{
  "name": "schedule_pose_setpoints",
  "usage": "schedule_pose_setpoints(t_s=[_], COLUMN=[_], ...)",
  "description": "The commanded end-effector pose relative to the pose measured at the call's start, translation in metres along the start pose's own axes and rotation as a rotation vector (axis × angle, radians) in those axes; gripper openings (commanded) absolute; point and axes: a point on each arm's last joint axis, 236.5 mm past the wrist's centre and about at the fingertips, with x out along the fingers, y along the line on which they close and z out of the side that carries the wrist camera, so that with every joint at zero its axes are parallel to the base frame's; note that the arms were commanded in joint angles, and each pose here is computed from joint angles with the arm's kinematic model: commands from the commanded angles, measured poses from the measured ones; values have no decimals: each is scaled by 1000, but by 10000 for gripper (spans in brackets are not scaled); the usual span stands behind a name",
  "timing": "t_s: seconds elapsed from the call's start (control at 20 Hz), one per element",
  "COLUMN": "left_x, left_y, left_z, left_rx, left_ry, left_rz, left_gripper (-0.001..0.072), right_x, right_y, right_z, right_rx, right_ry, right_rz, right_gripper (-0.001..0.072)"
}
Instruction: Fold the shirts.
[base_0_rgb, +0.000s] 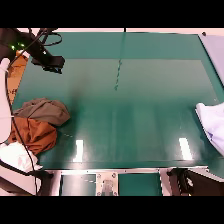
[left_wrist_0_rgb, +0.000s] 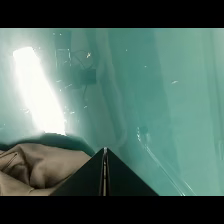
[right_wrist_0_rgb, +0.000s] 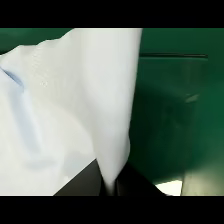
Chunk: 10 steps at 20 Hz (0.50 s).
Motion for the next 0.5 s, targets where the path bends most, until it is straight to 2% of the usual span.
schedule_pose_setpoints(t_s=[0.0, 0.25, 0.3, 0.35, 0.4, 0.45], left_x=[0, 0, 0, 0, 0, 0], left_y=[-1, -3, -3, -3, -3, -3], left_z=[2, 3, 3, 3, 4, 5], left_rx=[1, 2, 1, 1, 1, 1], left_ry=[-10, -11, -12, -14, -17, -20], left_rz=[-3, -13, -13, -12, -12, -12], left_gripper=[17, 18, 18, 18, 18, 18], right_x=[7, 19, 12, 0, -16, -41], right_y=[-50, -45, -41, -41, -47, -60], right_z=[-13, -14, -3, 5, 14, 23], right_rx=[113, 80, 59, 9, -61, -96], right_ry=[-37, -46, -63, -60, -45, -29], right_rz=[-52, -56, -57, -84, -149, -251], right_gripper=[14, 20, 189, 398, 394, 282])
